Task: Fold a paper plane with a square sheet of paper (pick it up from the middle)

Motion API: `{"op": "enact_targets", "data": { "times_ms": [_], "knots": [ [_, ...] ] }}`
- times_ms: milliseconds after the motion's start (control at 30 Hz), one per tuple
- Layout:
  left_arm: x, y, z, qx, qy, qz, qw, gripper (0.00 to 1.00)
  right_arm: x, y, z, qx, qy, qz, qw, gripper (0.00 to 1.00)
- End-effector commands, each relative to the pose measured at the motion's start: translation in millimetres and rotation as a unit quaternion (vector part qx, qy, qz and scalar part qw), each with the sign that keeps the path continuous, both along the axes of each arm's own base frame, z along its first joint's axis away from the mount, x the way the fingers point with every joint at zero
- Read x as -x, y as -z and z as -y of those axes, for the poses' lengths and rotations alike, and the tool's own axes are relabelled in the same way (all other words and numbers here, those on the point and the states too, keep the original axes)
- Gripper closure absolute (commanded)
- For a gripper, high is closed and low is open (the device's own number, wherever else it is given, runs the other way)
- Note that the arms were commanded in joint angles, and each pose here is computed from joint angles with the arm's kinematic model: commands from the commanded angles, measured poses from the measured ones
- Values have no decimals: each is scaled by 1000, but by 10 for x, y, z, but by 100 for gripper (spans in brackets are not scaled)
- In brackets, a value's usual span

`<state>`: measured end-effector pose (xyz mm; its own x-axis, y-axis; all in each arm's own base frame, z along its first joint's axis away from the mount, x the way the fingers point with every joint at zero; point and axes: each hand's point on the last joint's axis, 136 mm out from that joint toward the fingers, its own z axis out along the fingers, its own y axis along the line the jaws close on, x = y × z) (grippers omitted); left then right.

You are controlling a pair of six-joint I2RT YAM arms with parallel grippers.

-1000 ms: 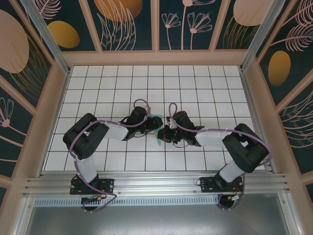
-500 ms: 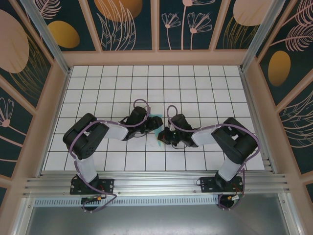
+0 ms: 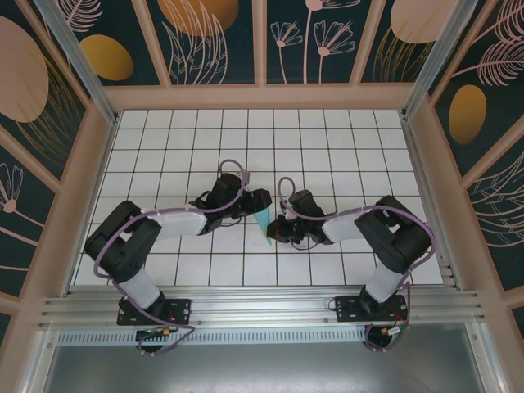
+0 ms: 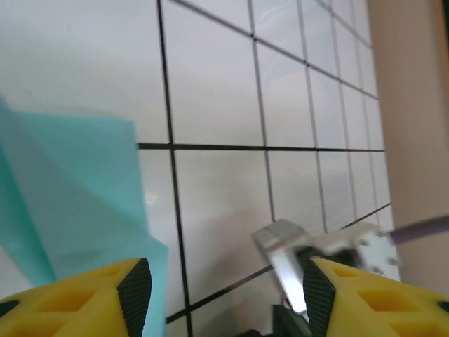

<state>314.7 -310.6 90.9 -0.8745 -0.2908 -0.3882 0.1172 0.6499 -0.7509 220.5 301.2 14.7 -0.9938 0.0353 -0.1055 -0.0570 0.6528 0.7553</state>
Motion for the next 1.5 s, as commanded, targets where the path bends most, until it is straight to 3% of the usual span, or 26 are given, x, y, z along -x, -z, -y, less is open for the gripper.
{"op": "enact_targets", "data": {
  "times_ms": [0,200,567,967,1467],
  "knots": [
    [99,43,-103,-11,1,8,1000,40,465,548,388,108,-52,-84,989,100],
    [167,223,-84,-3,12,-6,1000,50,419,613,393,121,-69,-88,986,100],
    [43,442,-8,-3,4,-9,1000,51,469,682,467,131,-73,-103,983,100],
    [-69,859,-383,-96,-60,-39,993,56,568,756,566,153,-84,-119,977,100],
    [-273,1033,-737,-104,-83,-51,990,58,572,804,662,168,-77,-130,974,100]
  ]
}}
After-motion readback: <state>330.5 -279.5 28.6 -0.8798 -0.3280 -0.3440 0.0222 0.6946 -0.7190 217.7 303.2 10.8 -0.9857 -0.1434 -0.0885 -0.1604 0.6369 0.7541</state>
